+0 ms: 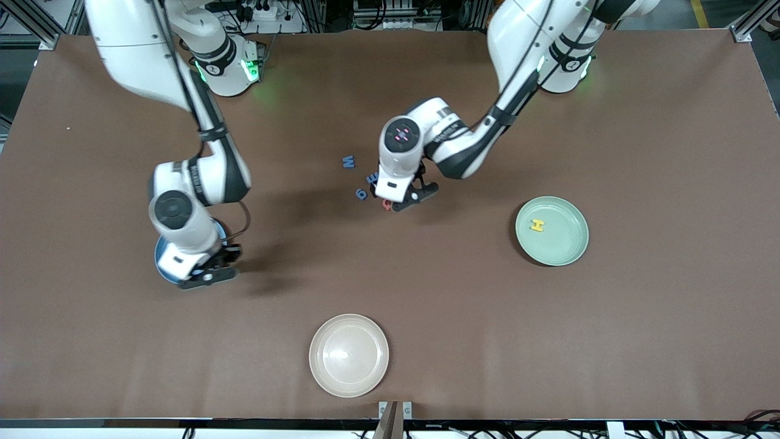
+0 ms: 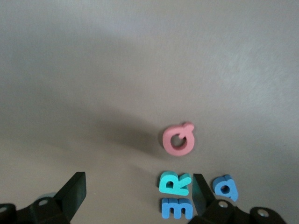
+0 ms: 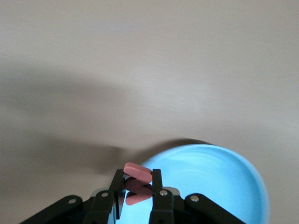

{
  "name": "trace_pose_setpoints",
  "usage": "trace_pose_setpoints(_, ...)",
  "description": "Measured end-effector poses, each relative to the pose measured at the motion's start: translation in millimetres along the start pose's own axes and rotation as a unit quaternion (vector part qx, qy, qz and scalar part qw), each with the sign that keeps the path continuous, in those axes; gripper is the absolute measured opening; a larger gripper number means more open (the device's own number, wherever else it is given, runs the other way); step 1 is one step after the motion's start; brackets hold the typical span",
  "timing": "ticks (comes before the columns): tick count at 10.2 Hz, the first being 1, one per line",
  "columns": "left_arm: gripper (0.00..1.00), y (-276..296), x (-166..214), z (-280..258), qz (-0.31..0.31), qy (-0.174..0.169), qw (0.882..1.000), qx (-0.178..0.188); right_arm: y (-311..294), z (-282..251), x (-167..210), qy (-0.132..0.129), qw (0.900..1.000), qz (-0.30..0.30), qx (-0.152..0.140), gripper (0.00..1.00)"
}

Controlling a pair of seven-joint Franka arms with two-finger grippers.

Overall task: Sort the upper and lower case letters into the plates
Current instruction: 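Drop the m with the right gripper while the left gripper grasps R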

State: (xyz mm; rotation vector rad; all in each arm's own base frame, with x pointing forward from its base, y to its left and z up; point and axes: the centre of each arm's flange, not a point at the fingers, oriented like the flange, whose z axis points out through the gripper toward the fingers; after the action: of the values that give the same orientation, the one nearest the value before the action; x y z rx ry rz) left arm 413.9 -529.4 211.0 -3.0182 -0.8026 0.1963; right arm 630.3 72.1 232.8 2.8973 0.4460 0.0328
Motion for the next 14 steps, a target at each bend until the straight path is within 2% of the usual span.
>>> trace_pose_setpoints(2,1.0,10.4,-27.8,11.3,-0.016,0.015,1.0,0.003,44.2,9.2,-16.2,-0.036,0.999,-0.02,-0.005,0.27)
trace_pose_setpoints(4,1.0,13.8,-30.2,22.5,-0.014,0.028,0.999,0.008,74.0,21.2,-34.0,-0.073,0.997,-0.014,0.003,0.28)
trace_pose_setpoints(6,1.0,16.2,-25.0,35.4,-0.008,0.037,0.999,0.014,79.3,25.2,-39.2,-0.085,0.996,-0.009,0.007,0.52)
trace_pose_setpoints(8,1.0,18.7,-28.6,44.7,-0.004,0.042,0.999,0.018,75.7,25.0,-38.4,-0.085,0.996,-0.012,0.008,0.78)
trace_pose_setpoints(10,0.99,21.6,-32.9,43.5,-0.006,0.045,0.999,0.015,73.9,24.5,-37.7,-0.085,0.996,-0.013,0.009,1.0)
trace_pose_setpoints(12,0.93,23.1,-32.2,41.5,-0.007,0.046,0.999,0.013,71.6,23.9,-36.8,-0.084,0.996,-0.015,0.009,1.0)
trace_pose_setpoints(13,0.79,23.4,-31.9,41.1,-0.007,0.047,0.999,0.012,70.9,23.8,-36.5,-0.084,0.996,-0.015,0.009,1.0)
trace_pose_setpoints(14,0.7,23.5,-31.7,41.0,-0.007,0.047,0.999,0.012,70.6,23.6,-36.4,-0.084,0.996,-0.016,0.009,1.0)
